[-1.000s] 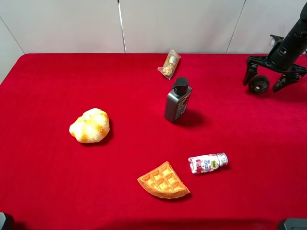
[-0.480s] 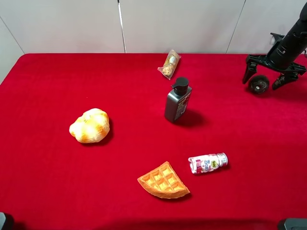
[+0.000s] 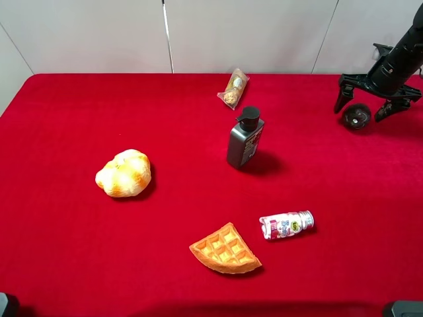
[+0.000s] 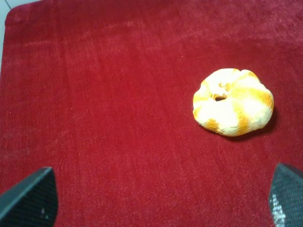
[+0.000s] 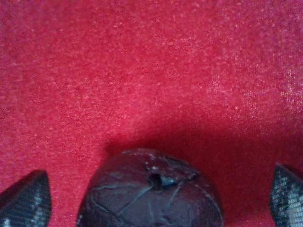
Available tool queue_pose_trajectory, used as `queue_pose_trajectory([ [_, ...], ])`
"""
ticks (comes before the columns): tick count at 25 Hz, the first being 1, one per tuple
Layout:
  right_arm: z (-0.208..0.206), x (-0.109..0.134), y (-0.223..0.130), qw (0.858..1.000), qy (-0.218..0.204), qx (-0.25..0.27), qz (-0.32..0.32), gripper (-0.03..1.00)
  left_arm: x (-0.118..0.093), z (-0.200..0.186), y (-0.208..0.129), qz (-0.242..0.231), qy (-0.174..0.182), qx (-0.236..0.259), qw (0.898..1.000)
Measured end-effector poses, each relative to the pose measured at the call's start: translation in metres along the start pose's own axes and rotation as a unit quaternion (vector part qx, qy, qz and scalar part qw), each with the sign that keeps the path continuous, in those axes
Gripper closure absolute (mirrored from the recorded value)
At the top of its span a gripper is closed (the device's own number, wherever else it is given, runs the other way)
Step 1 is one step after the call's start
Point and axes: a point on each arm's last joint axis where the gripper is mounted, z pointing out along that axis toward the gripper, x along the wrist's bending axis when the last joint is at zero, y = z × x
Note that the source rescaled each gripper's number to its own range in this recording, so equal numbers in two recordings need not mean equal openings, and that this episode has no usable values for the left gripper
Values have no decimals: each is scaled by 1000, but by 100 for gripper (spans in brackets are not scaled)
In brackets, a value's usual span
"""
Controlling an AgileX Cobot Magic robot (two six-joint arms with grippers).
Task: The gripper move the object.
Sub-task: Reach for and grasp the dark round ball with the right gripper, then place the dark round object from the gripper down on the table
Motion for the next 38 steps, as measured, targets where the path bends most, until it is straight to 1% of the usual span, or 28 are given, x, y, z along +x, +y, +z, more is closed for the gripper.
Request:
queue_pose_trajectory([
  [14,0,0,-2,1000,1,8,0,-3,0,0,0,0,0,0,1000],
  [15,0,0,-2,1000,1,8,0,-2,0,0,0,0,0,0,1000],
  [16,0,0,-2,1000,1,8,0,7,0,0,0,0,0,0,1000],
  [18,0,0,-2,1000,1,8,0,34,0,0,0,0,0,0,1000],
  [21,0,0,-2,1000,1,8,0,91,0,0,0,0,0,0,1000],
  [22,0,0,-2,1000,1,9,0,97,0,0,0,0,0,0,1000],
  [38,0,0,-2,1000,1,10,0,97,0,0,0,0,0,0,1000],
])
